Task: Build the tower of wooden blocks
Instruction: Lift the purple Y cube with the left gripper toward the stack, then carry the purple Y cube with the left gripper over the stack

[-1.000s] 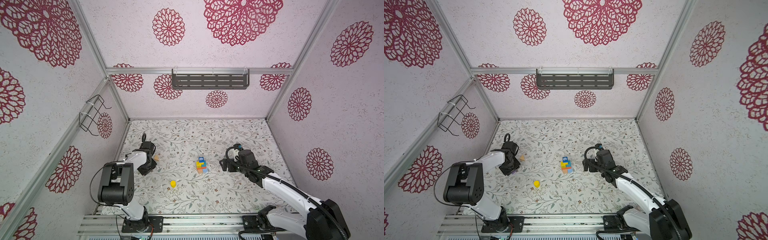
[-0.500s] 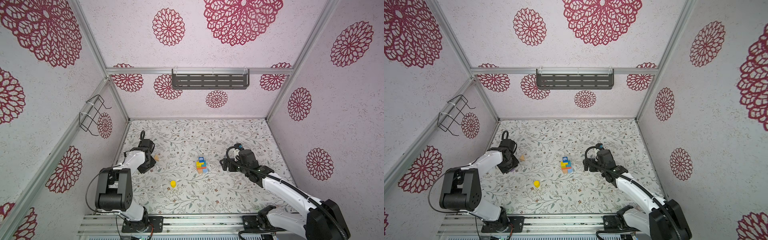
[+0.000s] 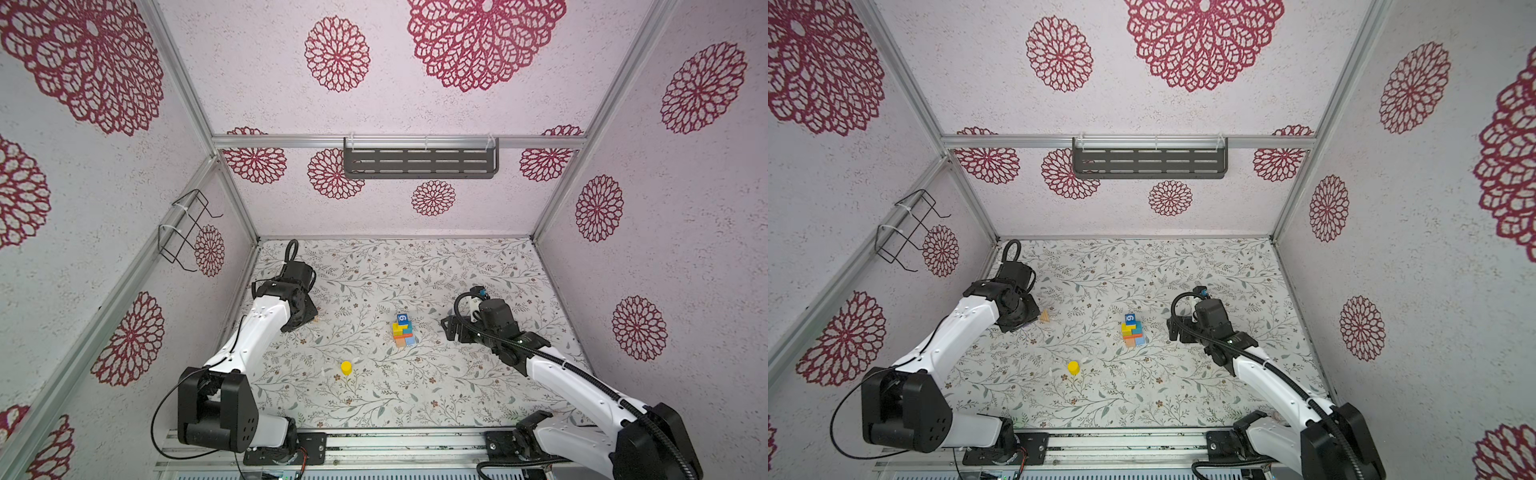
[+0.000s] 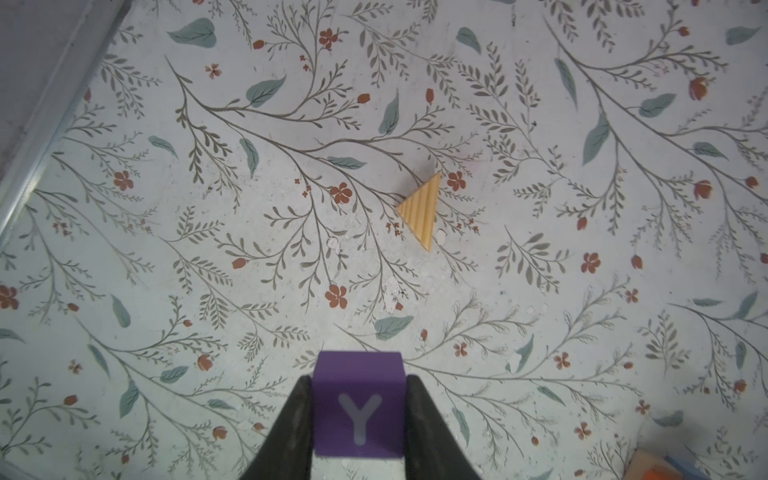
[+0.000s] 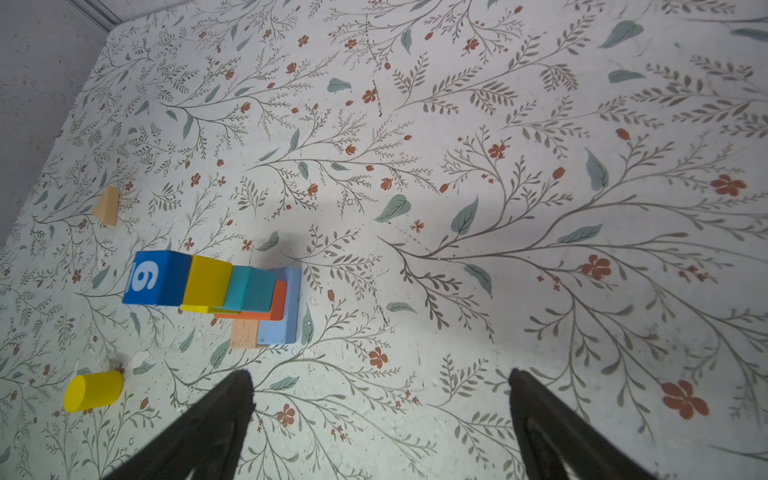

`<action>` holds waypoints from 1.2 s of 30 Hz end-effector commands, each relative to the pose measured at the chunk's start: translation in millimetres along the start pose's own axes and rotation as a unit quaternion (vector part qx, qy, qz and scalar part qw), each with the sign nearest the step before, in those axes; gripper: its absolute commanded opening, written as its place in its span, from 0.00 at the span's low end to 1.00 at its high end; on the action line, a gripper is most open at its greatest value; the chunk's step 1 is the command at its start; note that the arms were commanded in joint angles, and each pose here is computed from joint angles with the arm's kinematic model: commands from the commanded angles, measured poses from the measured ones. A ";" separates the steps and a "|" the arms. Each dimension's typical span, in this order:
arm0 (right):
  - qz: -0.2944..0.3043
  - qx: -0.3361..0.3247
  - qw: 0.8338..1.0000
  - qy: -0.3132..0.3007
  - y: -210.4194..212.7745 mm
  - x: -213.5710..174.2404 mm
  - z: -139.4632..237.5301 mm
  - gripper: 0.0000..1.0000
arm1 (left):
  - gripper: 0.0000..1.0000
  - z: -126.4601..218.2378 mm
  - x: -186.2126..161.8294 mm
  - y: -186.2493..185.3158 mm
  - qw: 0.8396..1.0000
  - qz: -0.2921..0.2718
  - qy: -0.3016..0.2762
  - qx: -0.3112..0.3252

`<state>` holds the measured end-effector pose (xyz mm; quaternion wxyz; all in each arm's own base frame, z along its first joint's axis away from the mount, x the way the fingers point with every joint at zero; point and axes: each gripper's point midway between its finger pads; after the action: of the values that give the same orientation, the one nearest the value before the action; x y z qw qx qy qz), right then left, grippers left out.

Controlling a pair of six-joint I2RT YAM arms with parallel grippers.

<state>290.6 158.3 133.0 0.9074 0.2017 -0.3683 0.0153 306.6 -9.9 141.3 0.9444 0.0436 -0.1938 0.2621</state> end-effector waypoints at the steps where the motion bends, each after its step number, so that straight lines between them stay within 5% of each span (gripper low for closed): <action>1: 0.000 -0.016 1.000 -0.014 -7.8 3.0 5.3 0.99 | 0.33 28.0 -4.7 5.3 1.000 -0.021 -0.008 0.009; 15: -0.004 -0.021 1.000 -0.008 -11.1 -0.4 3.2 0.99 | 0.33 86.5 -17.9 -42.5 0.995 -0.090 -0.041 -0.031; 36: -0.028 -0.006 1.000 0.001 -12.0 -3.7 0.5 0.99 | 0.33 96.8 -40.4 -176.3 0.982 -0.174 -0.043 -0.067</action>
<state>287.0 148.0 118.7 0.9148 0.1951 -0.3536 -0.0012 327.3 -184.8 212.9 0.9700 0.0286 -0.2299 0.0735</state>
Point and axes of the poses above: each gripper's point midway between its finger pads, its own z axis back along the fingers, its own y axis along the line the jaws close on, x = y × z, and after that the axes turned 2 degrees about -z, right-handed
